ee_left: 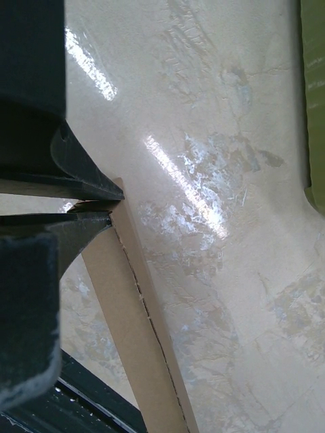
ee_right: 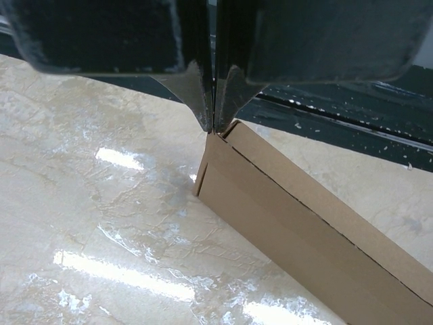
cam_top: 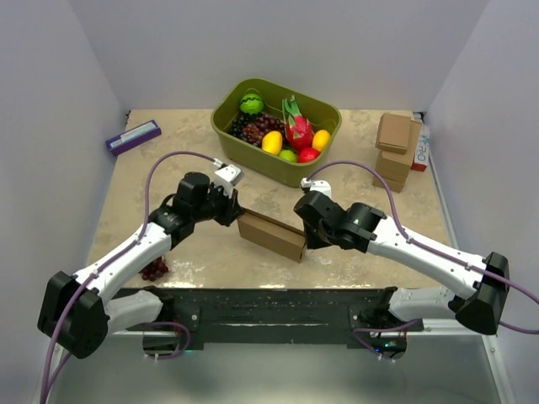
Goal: Fold the paper box
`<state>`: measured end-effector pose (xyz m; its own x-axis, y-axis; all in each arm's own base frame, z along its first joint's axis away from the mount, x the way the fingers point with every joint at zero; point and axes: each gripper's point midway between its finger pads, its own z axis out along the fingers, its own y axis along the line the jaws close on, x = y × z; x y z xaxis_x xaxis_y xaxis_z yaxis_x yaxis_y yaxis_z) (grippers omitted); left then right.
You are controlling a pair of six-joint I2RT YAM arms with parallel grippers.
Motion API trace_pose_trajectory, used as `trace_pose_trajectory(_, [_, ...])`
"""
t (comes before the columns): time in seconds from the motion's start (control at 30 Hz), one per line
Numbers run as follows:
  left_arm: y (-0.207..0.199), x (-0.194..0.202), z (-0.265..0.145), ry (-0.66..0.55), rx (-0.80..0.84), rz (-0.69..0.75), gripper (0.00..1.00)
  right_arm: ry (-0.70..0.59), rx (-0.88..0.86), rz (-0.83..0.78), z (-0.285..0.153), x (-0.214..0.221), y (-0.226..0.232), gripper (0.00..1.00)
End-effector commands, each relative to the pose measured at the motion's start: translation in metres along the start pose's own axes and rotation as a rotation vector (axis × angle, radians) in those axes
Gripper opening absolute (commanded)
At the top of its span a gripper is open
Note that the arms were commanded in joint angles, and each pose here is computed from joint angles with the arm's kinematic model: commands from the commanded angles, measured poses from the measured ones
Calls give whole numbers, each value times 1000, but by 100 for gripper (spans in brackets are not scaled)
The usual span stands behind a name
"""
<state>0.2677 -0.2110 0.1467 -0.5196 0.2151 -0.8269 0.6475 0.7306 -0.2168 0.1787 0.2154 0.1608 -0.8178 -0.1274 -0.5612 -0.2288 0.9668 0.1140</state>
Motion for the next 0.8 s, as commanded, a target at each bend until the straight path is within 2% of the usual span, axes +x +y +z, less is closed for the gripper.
trace_pose_trajectory(0.0, [-7,4,-4,21,12,2,15,-67,-50,71,-1,-17,13,0])
trace_pose_trajectory(0.4, [-5,7,-4,25,-35,18,11,-68,-147,167,5,-29,29,0])
trace_pose_trajectory(0.77, [-10,12,-3,41,-48,40,11,-117,-205,248,5,-50,34,0])
